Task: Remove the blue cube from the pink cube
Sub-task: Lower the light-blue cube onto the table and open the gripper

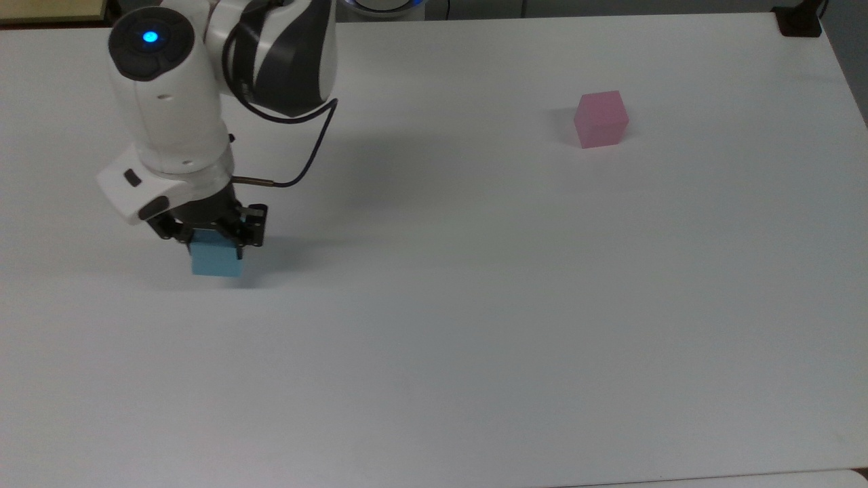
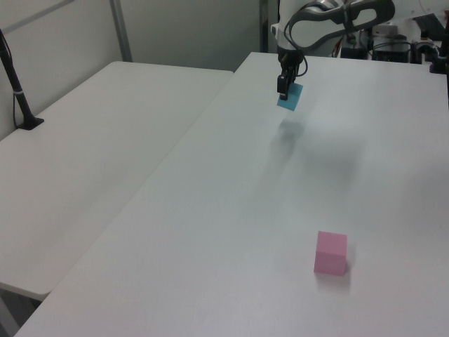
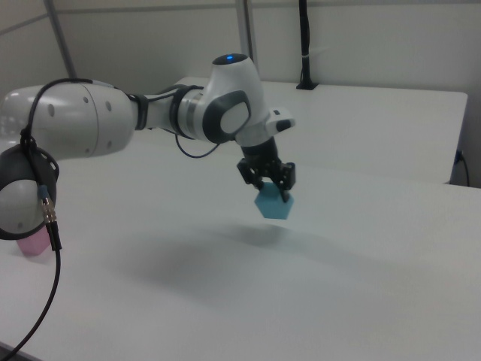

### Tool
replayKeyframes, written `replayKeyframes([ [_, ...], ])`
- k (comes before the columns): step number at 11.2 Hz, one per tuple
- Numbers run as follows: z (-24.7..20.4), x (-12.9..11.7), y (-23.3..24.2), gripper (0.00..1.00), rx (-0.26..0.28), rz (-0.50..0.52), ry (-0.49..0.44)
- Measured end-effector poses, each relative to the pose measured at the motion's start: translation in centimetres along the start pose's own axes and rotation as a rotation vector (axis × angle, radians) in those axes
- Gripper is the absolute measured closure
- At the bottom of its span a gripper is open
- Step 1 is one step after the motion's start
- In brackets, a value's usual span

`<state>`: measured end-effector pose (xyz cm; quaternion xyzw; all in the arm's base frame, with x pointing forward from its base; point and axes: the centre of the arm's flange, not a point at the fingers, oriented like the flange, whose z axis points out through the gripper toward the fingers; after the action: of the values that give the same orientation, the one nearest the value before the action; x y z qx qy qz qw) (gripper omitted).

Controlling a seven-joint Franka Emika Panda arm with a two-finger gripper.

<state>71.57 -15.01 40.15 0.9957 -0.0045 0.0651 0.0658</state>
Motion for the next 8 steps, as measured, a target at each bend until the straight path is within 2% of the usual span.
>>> replayKeyframes([
  [2, 2.5, 0.2, 2.9, 0.42, -0.026, 0.018, 0.058],
  [6, 6.9, 0.4, 3.6, 0.42, -0.046, 0.022, 0.070],
  [8, 7.2, 0.6, 3.6, 0.42, -0.053, 0.021, 0.092],
])
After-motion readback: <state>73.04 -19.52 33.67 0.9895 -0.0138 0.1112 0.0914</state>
